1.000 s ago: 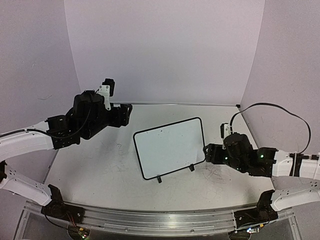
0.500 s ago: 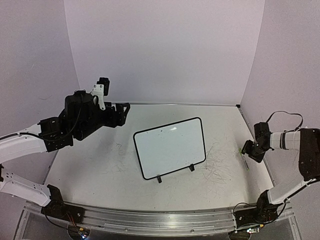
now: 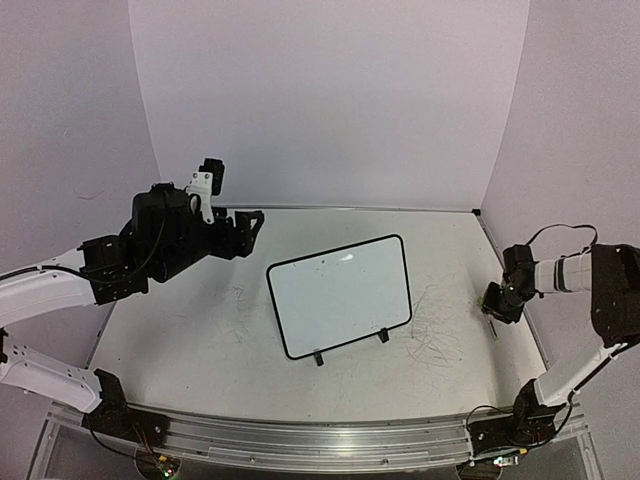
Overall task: Write a sentence on the whiteboard
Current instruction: Pick up the whiteboard marker from the center of the board.
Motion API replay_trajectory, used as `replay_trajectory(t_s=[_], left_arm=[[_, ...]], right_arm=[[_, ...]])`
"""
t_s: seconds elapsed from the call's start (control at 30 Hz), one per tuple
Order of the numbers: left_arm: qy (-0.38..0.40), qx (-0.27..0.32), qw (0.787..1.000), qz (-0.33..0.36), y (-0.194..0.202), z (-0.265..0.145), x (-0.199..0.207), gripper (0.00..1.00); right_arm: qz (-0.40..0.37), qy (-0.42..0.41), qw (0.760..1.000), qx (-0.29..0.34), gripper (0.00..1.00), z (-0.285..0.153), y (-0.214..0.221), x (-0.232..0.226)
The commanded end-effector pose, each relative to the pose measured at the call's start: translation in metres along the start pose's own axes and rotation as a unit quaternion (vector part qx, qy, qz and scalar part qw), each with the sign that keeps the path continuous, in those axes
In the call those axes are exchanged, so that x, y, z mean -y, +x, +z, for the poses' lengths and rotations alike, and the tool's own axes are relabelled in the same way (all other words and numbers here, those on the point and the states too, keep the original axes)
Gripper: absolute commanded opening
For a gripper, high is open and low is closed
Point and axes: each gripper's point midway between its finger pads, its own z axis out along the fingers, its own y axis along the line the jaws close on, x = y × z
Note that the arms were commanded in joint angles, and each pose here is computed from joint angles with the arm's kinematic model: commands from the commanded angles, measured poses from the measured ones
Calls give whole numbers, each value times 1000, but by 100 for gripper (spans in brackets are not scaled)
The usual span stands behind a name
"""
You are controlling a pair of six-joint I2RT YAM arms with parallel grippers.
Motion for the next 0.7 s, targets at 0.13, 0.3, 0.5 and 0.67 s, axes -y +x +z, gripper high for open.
replay_trajectory(t_s=[0.13, 0.3, 0.5, 0.67], left_arm=[[33, 18, 999, -13, -19, -1, 14, 85], [47, 16, 999, -19, -23, -1, 21, 86], [63, 14, 998, -27, -26, -3, 26, 86], [72, 12, 997, -33, -27, -7, 28, 86]], right_arm=[[-19, -14, 999, 21, 27, -4, -16, -14], [-27, -22, 999, 20, 20, -4, -16, -18], [-31, -20, 999, 12, 20, 2, -17, -19], [-34, -21, 999, -6, 20, 9, -10, -20]])
